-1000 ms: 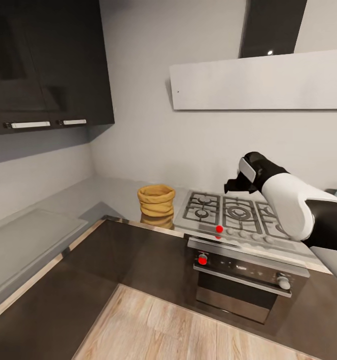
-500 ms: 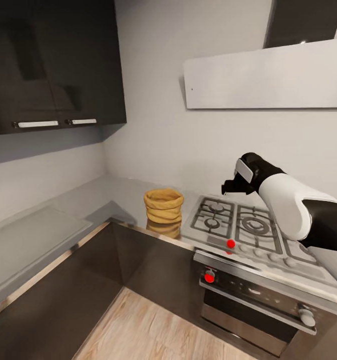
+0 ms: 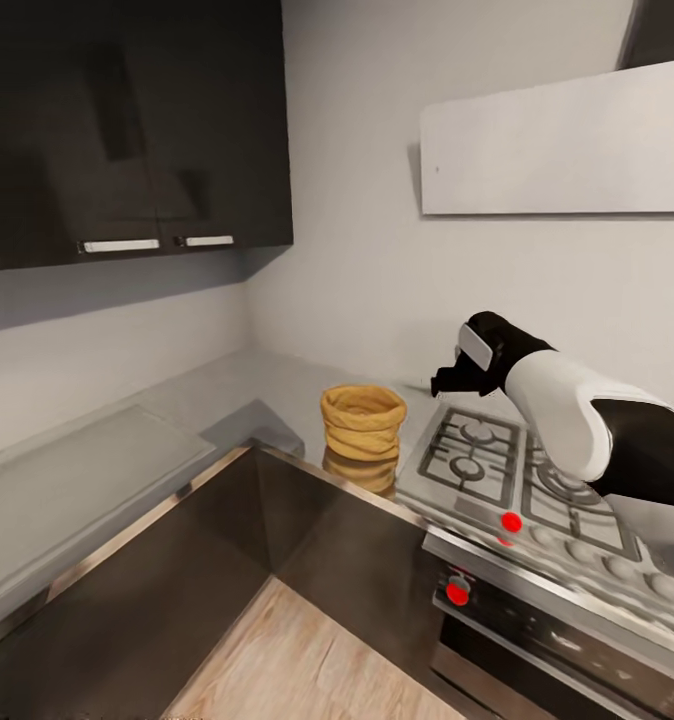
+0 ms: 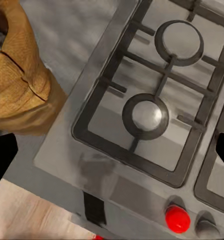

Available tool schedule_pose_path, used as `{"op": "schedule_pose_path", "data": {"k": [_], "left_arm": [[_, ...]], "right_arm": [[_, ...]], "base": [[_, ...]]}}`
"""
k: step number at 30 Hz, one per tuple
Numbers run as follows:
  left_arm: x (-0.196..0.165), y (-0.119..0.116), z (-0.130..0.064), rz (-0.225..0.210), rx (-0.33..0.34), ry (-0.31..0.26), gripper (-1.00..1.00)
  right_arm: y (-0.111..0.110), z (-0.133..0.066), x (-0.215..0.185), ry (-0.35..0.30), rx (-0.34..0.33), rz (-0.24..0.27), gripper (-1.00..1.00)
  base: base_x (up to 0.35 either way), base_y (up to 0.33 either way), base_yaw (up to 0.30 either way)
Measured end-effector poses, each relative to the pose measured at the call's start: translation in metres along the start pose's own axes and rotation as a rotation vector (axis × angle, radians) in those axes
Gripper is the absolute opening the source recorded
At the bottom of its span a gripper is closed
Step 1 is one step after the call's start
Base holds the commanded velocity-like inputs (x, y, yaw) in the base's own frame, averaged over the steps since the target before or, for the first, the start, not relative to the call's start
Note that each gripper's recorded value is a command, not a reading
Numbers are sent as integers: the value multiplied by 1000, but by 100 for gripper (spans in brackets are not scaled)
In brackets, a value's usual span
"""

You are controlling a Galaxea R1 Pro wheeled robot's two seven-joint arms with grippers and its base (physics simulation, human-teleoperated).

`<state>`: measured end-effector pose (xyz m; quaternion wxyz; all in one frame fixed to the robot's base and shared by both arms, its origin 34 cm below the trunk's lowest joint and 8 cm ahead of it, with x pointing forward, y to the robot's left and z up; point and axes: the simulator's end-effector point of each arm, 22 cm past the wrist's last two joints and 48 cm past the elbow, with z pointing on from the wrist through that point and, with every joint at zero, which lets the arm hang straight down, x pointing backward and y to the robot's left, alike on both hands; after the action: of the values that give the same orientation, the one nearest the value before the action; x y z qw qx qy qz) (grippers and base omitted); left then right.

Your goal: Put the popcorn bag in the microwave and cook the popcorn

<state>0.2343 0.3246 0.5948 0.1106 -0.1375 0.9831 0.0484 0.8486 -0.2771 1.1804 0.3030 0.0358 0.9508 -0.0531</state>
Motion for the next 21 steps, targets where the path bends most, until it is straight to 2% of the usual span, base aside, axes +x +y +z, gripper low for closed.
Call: {"op": "schedule_pose_path", "data": {"k": [7, 14, 21], "left_arm": [[1, 0, 0, 0, -1, 3, 100], [2, 1, 0, 1, -1, 5, 100], [3, 1, 0, 1, -2, 9, 100]], "right_arm": [[2, 2, 1, 5, -1, -3, 100], [9, 5, 5, 16, -30, 13, 100], [10, 8, 6, 19, -35, 16, 100]], "base": [[49, 9, 252], [137, 122, 252], [23, 12, 252]]}}
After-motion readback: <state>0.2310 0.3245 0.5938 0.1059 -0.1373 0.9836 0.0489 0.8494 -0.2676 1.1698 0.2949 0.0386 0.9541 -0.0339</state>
